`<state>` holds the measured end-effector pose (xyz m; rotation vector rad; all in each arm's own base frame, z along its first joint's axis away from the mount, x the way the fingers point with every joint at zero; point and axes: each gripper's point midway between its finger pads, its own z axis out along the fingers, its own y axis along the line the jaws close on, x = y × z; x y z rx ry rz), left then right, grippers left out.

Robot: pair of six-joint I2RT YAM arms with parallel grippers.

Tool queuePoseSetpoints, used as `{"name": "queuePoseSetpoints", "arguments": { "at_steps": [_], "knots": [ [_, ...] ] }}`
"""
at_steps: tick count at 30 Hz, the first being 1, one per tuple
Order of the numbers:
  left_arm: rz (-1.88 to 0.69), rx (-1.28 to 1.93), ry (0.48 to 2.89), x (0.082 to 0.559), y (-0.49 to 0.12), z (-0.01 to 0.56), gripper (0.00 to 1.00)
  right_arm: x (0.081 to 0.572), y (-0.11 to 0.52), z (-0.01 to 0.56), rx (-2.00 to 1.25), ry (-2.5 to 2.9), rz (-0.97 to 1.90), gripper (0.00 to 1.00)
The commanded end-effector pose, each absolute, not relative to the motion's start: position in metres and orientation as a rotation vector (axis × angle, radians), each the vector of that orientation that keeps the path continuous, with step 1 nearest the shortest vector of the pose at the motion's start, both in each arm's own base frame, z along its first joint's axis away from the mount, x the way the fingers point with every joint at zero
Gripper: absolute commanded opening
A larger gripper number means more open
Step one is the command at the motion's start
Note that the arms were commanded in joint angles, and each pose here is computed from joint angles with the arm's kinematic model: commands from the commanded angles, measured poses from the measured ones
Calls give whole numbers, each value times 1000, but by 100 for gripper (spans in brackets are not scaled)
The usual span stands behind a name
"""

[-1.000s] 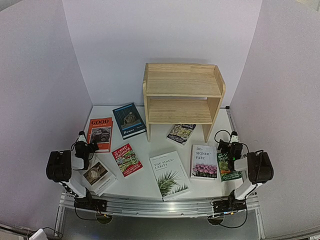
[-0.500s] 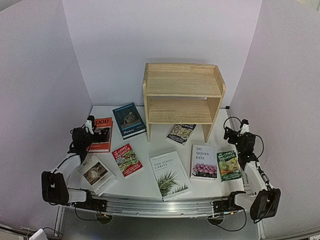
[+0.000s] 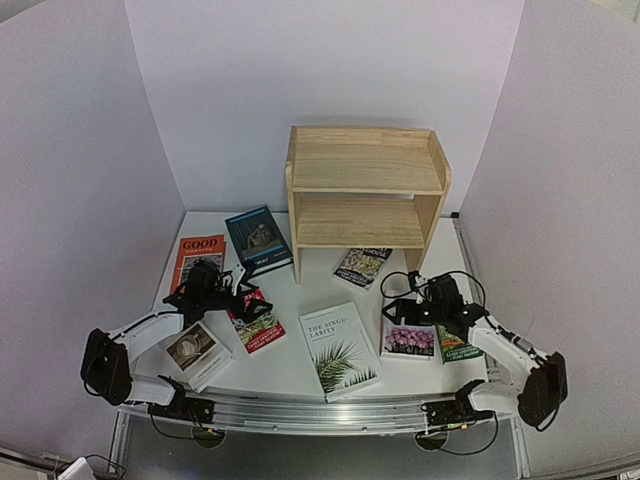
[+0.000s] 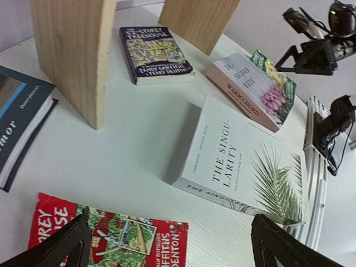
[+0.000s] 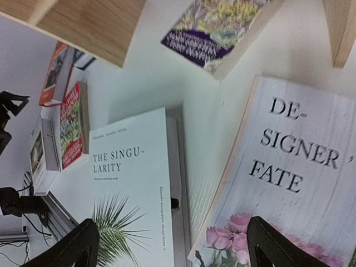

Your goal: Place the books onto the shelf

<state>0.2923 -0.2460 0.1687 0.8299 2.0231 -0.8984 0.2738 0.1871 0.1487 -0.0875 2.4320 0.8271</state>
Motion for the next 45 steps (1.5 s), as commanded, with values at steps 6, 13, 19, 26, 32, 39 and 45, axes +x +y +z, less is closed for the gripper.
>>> {"name": "queuePoseSetpoints", "arguments": {
  "at_steps": [6, 13, 19, 26, 32, 39, 45],
  "knots": [
    [-1028, 804, 2126, 280, -269, 157, 100, 281, 268, 76, -212, 2764, 835, 88],
    [-961, 832, 2131, 285, -266, 151, 100, 295, 307, 51, -261, 2856, 1011, 69],
    [-933, 827, 2108, 294, -268, 153, 100, 279, 324, 33, -324, 2912, 1205, 26],
    [-971, 886, 2192, 288, -272, 139, 100, 289, 341, 58, -418, 2772, 1324, 0],
    [-1015, 1039, 2200, 288, -283, 143, 100, 309, 352, 113, -571, 2553, 1291, 0],
    [-1034, 1187, 2067, 301, -300, 164, 100, 302, 365, 163, -756, 2346, 1196, 0],
    [-1197, 1273, 2005, 292, -314, 162, 100, 295, 367, 188, -806, 2258, 1157, 0]
  ]
}}
